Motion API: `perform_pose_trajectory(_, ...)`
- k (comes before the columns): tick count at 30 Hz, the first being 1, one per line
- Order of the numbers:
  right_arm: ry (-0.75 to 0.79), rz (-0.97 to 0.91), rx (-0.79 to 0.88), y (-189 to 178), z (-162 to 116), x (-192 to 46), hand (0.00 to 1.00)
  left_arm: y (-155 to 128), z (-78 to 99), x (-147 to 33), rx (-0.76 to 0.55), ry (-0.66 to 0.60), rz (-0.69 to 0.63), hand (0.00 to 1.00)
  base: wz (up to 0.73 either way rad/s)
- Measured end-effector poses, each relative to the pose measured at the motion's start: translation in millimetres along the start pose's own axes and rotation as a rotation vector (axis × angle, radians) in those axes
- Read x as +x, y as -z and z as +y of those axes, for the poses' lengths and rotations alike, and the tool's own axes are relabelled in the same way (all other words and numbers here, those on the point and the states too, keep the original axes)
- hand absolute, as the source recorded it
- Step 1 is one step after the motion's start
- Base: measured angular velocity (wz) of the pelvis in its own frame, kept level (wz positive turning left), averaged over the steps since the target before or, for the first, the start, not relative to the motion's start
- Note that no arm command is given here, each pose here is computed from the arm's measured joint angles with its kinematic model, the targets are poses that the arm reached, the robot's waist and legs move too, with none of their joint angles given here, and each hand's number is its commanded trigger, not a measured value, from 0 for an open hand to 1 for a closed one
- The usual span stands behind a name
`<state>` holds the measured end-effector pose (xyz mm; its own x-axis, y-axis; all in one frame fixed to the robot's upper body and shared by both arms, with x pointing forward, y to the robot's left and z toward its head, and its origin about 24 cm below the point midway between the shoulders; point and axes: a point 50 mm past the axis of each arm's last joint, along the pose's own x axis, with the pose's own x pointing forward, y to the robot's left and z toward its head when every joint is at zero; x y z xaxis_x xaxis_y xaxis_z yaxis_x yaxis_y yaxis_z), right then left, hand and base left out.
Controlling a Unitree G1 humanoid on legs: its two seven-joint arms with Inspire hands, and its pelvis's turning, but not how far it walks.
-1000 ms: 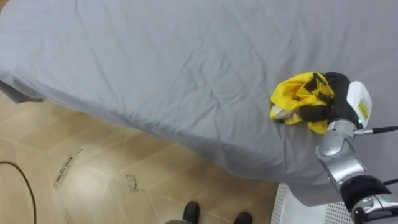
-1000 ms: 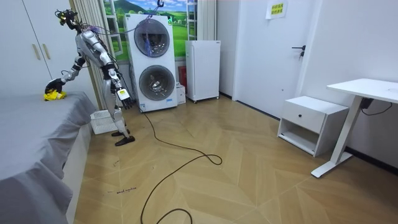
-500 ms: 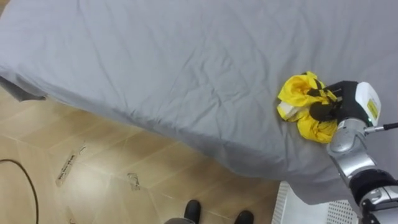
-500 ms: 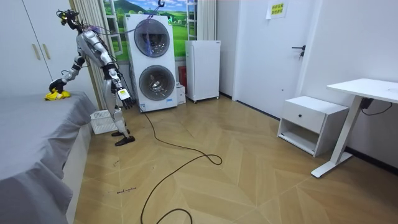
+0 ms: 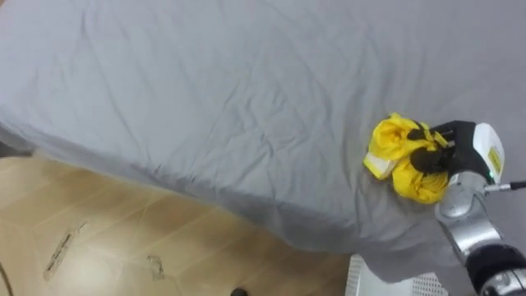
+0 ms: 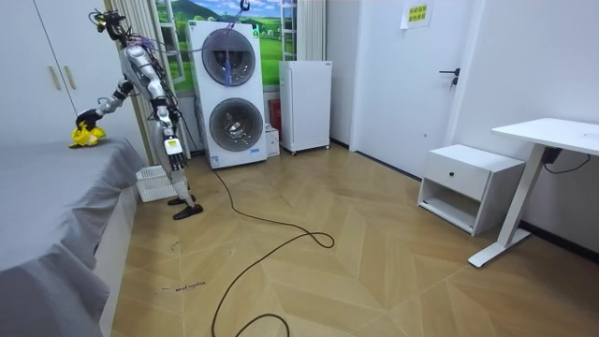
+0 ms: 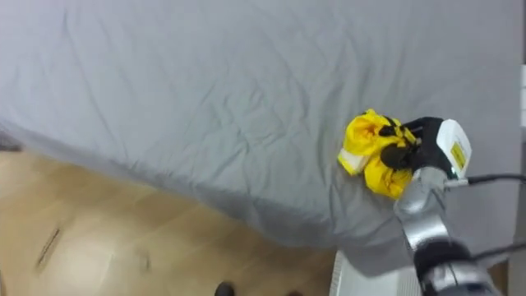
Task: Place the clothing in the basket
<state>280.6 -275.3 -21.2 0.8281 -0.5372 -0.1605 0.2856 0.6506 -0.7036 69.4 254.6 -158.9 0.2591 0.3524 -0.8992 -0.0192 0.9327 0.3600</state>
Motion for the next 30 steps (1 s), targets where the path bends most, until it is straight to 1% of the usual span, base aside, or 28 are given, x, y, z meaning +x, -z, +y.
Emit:
perform_pose_trajectory(1,-0.007,0.012,-0.004,6,1,-3,1.0,1,0.5,-0.4,-0.01,-0.002,-0.002,0.0,-0.15)
perform_pose_trajectory(3,-0.035,0.049,0.01,25,4,-18,1.0,2,0.4,-1.7,-0.055,-0.008,-0.021,0.0,-0.32)
perform_pose_trajectory(5,-0.054,0.055,0.019,35,3,-28,1.0,0,-2.8,-2.1,-0.08,-0.004,-0.034,0.0,-0.38)
perform_pose_trajectory(9,-0.065,0.105,0.024,59,1,-49,1.0,3,-3.1,-4.3,-0.09,-0.013,-0.053,0.0,-0.33)
perform_pose_trajectory(14,-0.011,0.07,0.064,54,-13,-55,1.0,0,-3.0,-6.0,-0.125,-0.017,-0.081,0.0,-0.34)
perform_pose_trajectory(16,0.017,0.069,0.081,54,-20,-54,1.0,3,-6.5,-6.8,-0.126,-0.005,-0.072,0.0,-0.15)
perform_pose_trajectory(20,0.05,0.047,0.103,49,-25,-54,1.0,12,-6.4,-8.0,-0.134,0.009,-0.055,0.0,-0.3)
perform_pose_trajectory(26,0.067,0.103,0.104,65,-28,-61,1.0,16,-5.1,-8.9,-0.155,0.011,-0.046,0.0,-0.18)
perform_pose_trajectory(30,0.08,0.161,0.158,73,-31,-63,1.0,14,-5.8,-8.7,-0.153,0.013,-0.052,0.0,-0.11)
